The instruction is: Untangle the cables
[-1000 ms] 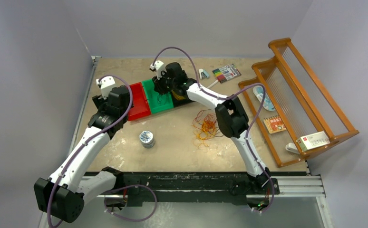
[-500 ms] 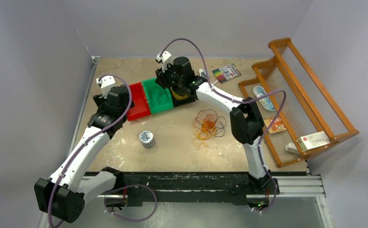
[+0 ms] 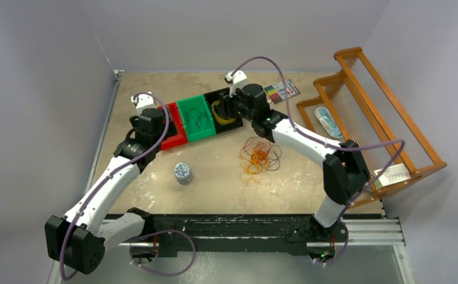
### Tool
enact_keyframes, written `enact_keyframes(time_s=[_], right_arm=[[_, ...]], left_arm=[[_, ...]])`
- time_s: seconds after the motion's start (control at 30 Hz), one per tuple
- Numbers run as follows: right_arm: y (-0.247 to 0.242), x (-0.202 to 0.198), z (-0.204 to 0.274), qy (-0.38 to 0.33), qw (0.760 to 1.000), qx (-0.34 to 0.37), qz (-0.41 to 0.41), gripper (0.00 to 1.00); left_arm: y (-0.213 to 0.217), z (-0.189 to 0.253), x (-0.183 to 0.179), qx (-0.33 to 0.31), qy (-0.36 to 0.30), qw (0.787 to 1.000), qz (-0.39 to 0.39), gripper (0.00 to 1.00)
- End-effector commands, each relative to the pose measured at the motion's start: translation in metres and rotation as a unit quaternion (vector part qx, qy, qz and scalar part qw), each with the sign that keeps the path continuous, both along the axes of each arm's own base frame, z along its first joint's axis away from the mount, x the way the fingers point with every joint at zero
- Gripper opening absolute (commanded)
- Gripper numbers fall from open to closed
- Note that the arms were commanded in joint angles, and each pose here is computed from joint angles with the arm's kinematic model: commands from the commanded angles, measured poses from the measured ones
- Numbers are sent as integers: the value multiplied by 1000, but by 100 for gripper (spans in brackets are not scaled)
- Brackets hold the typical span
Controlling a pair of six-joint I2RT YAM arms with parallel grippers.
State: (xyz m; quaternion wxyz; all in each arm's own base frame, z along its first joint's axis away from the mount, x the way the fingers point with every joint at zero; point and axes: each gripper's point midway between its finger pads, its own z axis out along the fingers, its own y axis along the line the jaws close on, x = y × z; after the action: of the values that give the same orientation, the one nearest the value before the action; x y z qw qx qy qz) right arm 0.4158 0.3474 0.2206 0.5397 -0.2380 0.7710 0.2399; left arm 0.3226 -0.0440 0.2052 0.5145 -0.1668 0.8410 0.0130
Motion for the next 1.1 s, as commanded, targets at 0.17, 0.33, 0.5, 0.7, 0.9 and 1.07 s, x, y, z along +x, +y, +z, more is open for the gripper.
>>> enact_keyframes(time_s=[0.17, 0.33, 0.5, 0.7, 0.9, 1.07], right_arm=[[-102, -19, 17, 21, 983, 45, -176, 48], [-150, -59, 1, 47, 970, 52, -232, 48], [-184, -97, -22, 85, 956, 57, -276, 48], [-214, -124, -45, 143, 925, 51, -347, 50], [-228, -139, -70, 198, 894, 45, -399, 53], [-238, -144, -90, 230, 878, 30, -419, 53]], left_arm=[[-96, 7, 6, -30, -33, 992, -118, 73], [-123, -4, 5, -45, -25, 986, -156, 73], [-144, -19, 6, -52, -11, 982, -179, 73], [-158, -21, 14, -58, -13, 979, -194, 73], [-161, -20, 24, -38, -13, 980, -195, 73], [-158, -16, 24, -35, -18, 981, -191, 73]])
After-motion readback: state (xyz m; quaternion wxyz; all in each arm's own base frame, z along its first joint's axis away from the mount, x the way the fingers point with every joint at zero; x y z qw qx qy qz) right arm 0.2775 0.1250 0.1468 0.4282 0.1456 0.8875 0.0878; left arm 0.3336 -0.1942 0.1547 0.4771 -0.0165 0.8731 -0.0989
